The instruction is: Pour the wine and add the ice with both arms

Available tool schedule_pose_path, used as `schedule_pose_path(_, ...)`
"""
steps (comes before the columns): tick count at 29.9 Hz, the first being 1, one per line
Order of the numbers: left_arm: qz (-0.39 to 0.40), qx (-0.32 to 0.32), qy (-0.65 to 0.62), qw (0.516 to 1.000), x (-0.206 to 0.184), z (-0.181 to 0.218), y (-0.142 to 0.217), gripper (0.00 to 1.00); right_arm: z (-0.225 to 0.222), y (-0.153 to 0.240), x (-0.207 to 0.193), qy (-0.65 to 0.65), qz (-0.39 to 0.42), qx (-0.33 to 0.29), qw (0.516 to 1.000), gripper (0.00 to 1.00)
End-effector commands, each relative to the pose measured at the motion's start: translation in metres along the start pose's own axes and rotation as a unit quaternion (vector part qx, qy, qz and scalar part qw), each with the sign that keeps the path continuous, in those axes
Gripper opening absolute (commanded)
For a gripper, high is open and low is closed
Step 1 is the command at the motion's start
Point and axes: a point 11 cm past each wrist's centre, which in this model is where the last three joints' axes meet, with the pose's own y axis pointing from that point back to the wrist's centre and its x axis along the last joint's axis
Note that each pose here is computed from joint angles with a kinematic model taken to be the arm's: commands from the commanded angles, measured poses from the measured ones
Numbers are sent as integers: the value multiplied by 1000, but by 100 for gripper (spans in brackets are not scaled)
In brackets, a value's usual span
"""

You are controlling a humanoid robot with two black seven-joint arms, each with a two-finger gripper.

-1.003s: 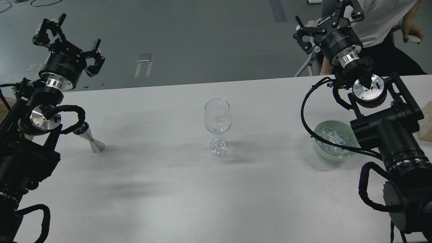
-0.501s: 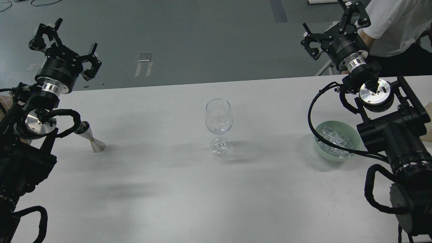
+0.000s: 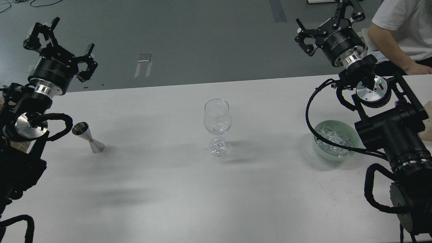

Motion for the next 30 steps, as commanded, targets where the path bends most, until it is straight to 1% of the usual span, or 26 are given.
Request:
schedule_pose_path(1, 0, -2, 27, 1000, 4, 4, 19, 99, 5, 7, 5, -3, 1, -1, 1000, 100)
schedule_pose_path(4, 8, 12, 60, 998, 10, 3, 31, 99, 8, 11, 6, -3, -3, -2, 1000, 100)
schedule_pose_path(7, 7, 20, 93, 995, 9, 11, 45, 99, 9, 14, 6, -3, -6, -2, 1000, 100)
schedule_pose_path(12, 21, 22, 113, 993, 13, 17, 79, 99, 10, 18, 11, -4, 0, -3, 1000, 100)
schedule_pose_path(14, 39, 24, 140, 989, 23, 14, 108, 99, 13, 21, 14, -6, 4, -4, 1000, 100)
schedule_pose_path(16, 55, 17, 159, 986, 31, 10, 125, 99, 13, 22, 15, -6, 5, -5, 1000, 100)
schedule_pose_path(20, 96, -15, 197, 976, 57, -4, 185, 98, 15, 24, 18, -7, 8, -6, 1000, 100)
schedule_pose_path(22, 106, -27, 206, 972, 62, -9, 202, 98, 16, 25, 19, -7, 10, -7, 1000, 100)
schedule_pose_path(26, 112, -15, 217, 970, 62, -23, 214, 98, 19, 27, 20, -8, 11, -10, 1000, 100)
schedule_pose_path(27, 115, -10, 227, 967, 61, -31, 217, 98, 21, 26, 19, -8, 10, -11, 1000, 100)
schedule_pose_path(29, 125, -21, 264, 956, 55, -57, 224, 98, 25, 27, 20, -11, 12, -14, 1000, 100)
schedule_pose_path(30, 125, -21, 264, 956, 55, -57, 224, 98, 25, 27, 20, -11, 12, -14, 1000, 100)
